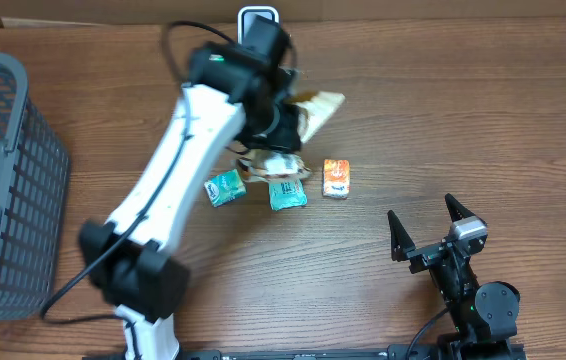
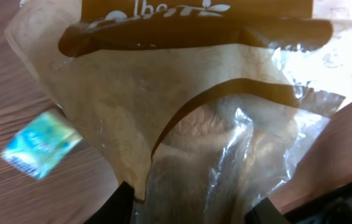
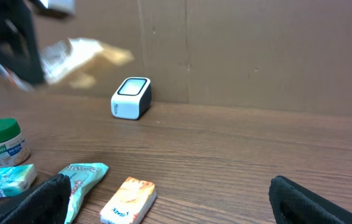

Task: Scan the item barcode
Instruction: 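Carry the bread bag with the left gripper and lay it mid-table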

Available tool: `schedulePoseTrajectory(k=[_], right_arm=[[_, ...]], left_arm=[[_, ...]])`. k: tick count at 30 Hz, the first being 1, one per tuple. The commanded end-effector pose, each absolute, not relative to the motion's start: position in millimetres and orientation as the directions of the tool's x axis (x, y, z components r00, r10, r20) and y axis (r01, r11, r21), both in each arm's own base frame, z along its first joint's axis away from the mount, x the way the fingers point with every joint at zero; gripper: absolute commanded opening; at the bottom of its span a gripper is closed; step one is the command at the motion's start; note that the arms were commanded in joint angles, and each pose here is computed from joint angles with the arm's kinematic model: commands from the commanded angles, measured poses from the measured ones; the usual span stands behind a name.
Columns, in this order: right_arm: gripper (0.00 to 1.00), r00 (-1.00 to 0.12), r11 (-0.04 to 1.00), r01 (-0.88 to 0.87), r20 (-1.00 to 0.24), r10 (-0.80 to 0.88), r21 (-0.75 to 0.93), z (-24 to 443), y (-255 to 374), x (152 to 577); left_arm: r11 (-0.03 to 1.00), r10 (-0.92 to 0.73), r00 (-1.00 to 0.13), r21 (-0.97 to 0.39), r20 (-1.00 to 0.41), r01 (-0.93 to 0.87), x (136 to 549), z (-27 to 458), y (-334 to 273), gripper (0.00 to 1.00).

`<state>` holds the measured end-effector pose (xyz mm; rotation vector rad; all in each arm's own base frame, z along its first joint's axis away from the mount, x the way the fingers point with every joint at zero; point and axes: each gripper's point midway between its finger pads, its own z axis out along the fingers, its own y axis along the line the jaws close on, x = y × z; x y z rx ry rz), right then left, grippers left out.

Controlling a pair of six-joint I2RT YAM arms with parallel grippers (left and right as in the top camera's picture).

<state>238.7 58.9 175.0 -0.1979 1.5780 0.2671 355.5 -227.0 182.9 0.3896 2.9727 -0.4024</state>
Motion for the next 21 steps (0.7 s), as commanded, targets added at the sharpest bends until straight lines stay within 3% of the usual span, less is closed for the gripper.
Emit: schedulePoseTrajectory(k=[1, 5, 10, 13, 17, 21], right_arm=[[1.00, -0.023, 0.954, -0.295, -0.999, 0.043, 0.048, 173.2, 59.9, 238.3], [1.00, -0.023, 0.954, -0.295, -0.999, 0.043, 0.048, 173.3, 59.9, 238.3], [1.00, -0.023, 0.954, -0.295, -0.999, 0.043, 0.048, 173.2, 59.9, 238.3], [1.00, -0.023, 0.954, -0.295, -0.999, 0.043, 0.048, 173.3, 59.9, 238.3], [1.00, -0.023, 0.954, -0.295, -0.999, 0.043, 0.048, 173.3, 59.9, 238.3], [1.00, -0.023, 0.954, -0.294, -0.999, 0.043, 0.048, 173.3, 59.8, 238.3]], left_arm=[[0.952, 0.228, -0.969, -0.185, -0.101, 0.243, 358.3, 153.3, -235.8, 0.04], [0.980, 0.194, -0.979, -0.035, -0.066, 0.197, 364.7, 117.4, -231.4, 0.05], [0.983, 0.183, -0.983, 0.024, -0.013, 0.183, 361.1, 87.1, -236.1, 0.05], [0.982, 0.188, -0.982, 0.031, -0.012, 0.187, 361.4, 82.0, -238.9, 0.15], [0.981, 0.190, -0.982, 0.052, -0.016, 0.189, 362.3, 81.8, -235.9, 0.38], [0.980, 0.190, -0.982, 0.067, -0.004, 0.189, 360.9, 84.0, -230.2, 0.42]])
